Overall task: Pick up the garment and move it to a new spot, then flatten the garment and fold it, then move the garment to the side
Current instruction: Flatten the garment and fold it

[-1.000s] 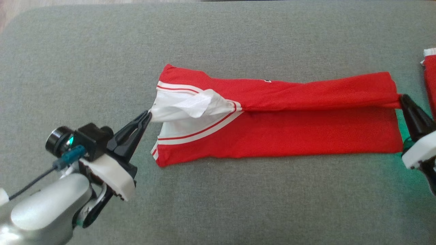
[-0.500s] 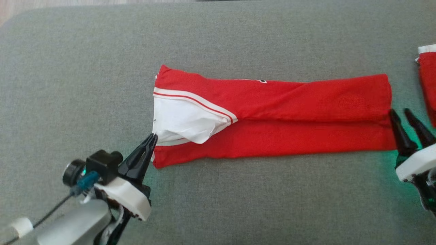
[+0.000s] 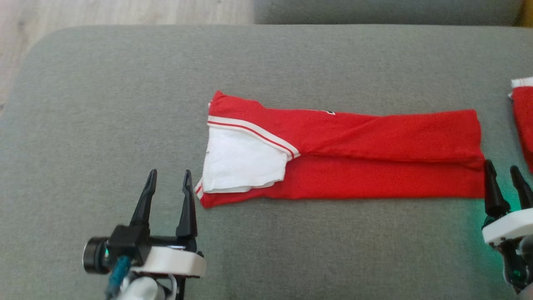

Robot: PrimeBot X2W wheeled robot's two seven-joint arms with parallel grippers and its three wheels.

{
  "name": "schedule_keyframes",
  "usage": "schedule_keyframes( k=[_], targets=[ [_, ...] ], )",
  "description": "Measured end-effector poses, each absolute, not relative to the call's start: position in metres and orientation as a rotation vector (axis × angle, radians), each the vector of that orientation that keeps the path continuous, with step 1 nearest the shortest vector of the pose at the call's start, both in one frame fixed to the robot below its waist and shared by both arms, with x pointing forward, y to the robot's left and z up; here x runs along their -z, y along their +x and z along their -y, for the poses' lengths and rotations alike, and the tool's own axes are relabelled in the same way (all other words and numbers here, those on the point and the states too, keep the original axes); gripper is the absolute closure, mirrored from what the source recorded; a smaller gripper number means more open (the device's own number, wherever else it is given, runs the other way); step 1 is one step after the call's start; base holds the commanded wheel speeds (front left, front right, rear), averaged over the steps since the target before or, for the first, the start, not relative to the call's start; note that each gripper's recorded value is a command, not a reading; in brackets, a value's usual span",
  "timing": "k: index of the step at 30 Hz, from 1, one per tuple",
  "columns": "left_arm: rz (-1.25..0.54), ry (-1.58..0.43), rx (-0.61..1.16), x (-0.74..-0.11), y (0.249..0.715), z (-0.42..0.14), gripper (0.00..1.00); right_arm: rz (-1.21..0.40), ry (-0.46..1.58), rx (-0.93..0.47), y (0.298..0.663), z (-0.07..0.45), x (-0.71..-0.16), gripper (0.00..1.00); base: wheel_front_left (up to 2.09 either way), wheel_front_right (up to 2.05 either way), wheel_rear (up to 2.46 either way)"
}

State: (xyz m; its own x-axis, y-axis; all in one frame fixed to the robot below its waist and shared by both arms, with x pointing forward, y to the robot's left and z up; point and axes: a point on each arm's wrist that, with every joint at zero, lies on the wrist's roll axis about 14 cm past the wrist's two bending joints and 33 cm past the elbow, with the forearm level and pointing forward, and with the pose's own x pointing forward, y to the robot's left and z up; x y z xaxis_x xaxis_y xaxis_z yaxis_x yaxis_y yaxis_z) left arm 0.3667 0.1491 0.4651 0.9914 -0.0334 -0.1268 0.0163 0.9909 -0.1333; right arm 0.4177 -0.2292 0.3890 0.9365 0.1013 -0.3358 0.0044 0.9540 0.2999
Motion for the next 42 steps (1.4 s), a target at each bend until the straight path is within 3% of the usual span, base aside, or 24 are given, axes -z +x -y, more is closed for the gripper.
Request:
schedule_keyframes(
  k=[14,24,33,35,36,37,38,42],
  targets=[
    [-0.027,-0.101,-0.083,-0.484,0.331,-0.160,0.00,-0.470,0.288,0.045,0.429,0.221,-0.362,0.00,0.00,0.00,0.00],
    [0.001,-0.076,-0.085,-0.489,0.330,-0.166,0.00,-0.361,0.262,0.093,0.452,0.235,-0.388,0.00,0.00,0.00,0.00],
    [0.002,-0.093,-0.077,-0.488,0.328,-0.163,0.00,-0.464,0.288,0.093,0.429,0.214,-0.359,0.01,0.00,0.00,0.00],
    [0.003,-0.091,-0.081,-0.488,0.328,-0.166,0.00,-0.474,0.292,0.099,0.428,0.215,-0.357,0.22,0.00,0.00,0.00],
    [0.003,-0.087,-0.085,-0.488,0.329,-0.167,0.00,-0.482,0.294,0.099,0.428,0.215,-0.356,0.49,0.00,0.00,0.00],
    [0.003,-0.089,-0.083,-0.488,0.329,-0.167,0.00,-0.488,0.295,0.100,0.427,0.215,-0.355,0.84,0.00,0.00,0.00],
    [0.003,-0.090,-0.081,-0.488,0.329,-0.167,0.00,-0.489,0.296,0.098,0.427,0.214,-0.355,1.00,0.00,0.00,0.00],
    [0.004,-0.090,-0.078,-0.488,0.330,-0.166,0.00,-0.478,0.304,0.096,0.429,0.212,-0.357,1.00,0.00,0.00,0.00]
  ],
)
